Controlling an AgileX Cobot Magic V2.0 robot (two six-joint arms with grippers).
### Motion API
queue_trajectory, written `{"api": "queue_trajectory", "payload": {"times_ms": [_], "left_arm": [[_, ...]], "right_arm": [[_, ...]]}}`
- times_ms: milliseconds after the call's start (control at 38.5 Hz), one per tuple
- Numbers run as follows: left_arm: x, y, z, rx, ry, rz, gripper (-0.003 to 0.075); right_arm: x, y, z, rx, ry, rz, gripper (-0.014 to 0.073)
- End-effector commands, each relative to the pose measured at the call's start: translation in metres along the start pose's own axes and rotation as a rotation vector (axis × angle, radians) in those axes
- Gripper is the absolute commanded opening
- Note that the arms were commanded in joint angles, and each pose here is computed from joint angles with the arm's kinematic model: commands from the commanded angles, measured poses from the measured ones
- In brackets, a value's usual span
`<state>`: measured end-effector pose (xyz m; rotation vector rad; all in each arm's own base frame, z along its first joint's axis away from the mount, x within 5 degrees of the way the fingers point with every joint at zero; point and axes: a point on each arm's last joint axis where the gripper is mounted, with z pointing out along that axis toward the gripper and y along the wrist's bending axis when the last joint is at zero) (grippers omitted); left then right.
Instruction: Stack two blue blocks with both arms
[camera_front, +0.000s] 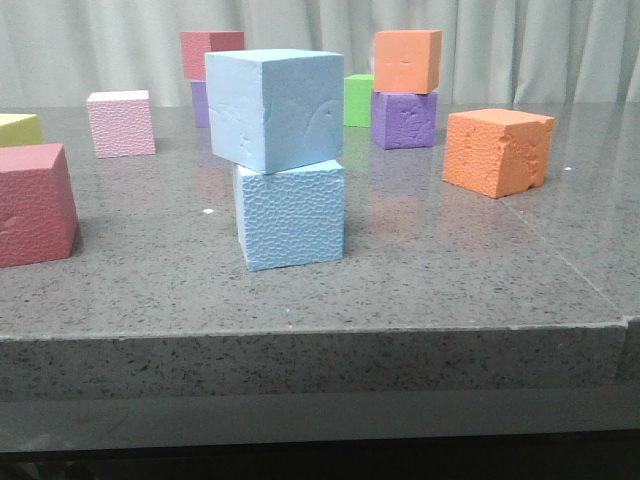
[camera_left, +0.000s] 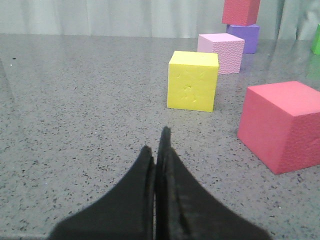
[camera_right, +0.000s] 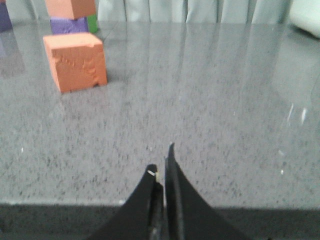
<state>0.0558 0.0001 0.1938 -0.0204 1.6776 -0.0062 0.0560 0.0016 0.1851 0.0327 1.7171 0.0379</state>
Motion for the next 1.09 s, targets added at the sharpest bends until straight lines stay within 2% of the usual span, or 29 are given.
{"api": "queue_trajectory", "payload": {"times_ms": [0,182,1064], "left_arm": [[-0.0082,0.0003,-0.0017,-0.004,-0.103,-0.017,-0.0020],[-0.0082,0.0003,-0.0017,-0.004,-0.103,-0.017,-0.0020],[-0.0082,0.0003,-0.0017,-0.004,-0.103,-0.017,-0.0020]], "right_arm": [[-0.0043,-0.0005,-0.0020,0.008,-0.045,-0.012,0.0035],[-0.0011,-0.0001,-0.0019,0.004,-0.009,-0.012,0.0035],[-0.0011,-0.0001,-0.0019,0.004,-0.009,-0.012,0.0035]]}}
